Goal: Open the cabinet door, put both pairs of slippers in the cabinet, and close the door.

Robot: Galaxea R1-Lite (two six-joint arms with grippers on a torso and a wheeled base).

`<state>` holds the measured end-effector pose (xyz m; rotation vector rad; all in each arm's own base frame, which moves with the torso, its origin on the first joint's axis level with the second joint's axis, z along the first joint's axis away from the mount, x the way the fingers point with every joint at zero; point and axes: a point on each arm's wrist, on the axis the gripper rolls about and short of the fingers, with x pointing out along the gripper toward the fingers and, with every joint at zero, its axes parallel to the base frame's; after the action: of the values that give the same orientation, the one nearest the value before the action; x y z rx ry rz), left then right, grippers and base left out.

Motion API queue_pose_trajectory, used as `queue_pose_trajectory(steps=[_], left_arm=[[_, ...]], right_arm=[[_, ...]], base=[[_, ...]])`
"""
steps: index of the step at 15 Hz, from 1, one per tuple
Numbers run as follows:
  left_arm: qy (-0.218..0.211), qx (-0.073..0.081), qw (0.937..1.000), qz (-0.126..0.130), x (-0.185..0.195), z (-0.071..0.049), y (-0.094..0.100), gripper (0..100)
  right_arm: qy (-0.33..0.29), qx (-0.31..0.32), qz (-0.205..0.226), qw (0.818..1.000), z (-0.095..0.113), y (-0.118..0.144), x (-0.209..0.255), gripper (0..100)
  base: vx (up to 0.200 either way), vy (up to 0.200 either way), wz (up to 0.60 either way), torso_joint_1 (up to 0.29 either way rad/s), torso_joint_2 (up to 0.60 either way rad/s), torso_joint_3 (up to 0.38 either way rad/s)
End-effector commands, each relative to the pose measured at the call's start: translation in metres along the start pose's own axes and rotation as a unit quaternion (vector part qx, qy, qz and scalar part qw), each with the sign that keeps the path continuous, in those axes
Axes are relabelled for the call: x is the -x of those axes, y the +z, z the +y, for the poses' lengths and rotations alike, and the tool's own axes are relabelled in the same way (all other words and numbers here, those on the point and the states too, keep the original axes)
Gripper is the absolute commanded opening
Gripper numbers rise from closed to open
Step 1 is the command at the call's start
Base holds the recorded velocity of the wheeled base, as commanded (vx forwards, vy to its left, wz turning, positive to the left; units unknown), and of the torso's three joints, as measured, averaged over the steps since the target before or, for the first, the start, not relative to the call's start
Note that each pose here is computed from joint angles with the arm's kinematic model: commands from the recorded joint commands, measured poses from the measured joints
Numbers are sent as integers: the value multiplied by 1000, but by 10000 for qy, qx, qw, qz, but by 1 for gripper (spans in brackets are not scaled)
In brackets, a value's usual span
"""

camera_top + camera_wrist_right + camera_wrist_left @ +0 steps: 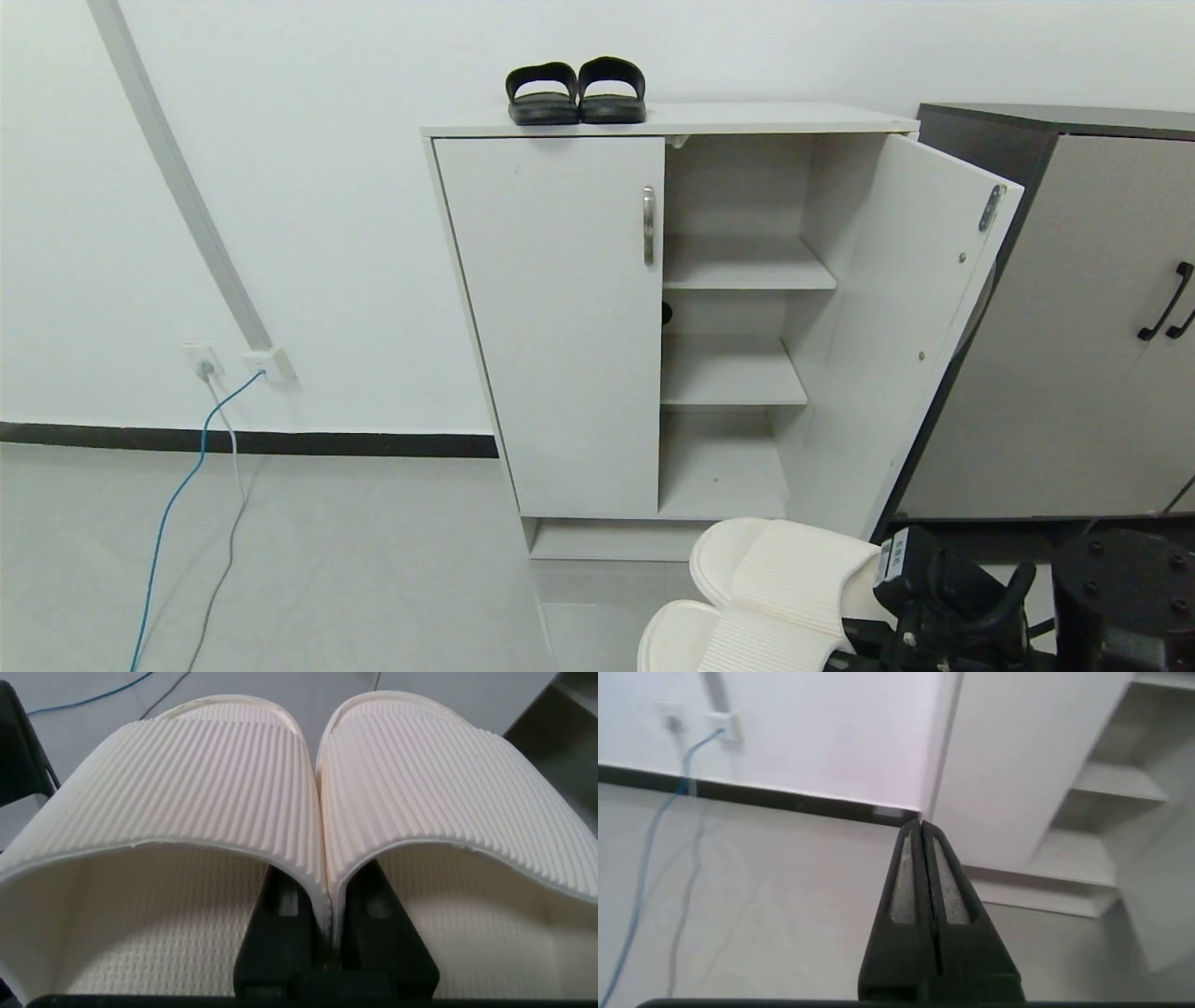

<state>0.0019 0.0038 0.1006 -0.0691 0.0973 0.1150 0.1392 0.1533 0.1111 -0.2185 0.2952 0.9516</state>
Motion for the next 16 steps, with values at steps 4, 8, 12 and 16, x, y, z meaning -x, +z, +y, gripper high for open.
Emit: queue_pose_trajectory(steps=[4,8,12,16], left_arm=[[178,-116,9981,-575,21,3,-22,0],[-731,-429,9953,-478,22,0,-27,0],[-724,-407,9954,-469,22,0,-28,0],[-724,-414,9954,-470,22,0,-28,0]], right_arm=[[13,6,13,10000,1,0,-1,0],[-177,30,-4,9998,1,3,-4,0],[-961,-451,-178,9942,16,24,-43,0],[-2075,-1061,-381,9717,25,36,-89,0]], base=[[0,0,0,0,0,0],[0,0,0,0,0,0],[0,0,0,0,0,0],[0,0,0,0,0,0]])
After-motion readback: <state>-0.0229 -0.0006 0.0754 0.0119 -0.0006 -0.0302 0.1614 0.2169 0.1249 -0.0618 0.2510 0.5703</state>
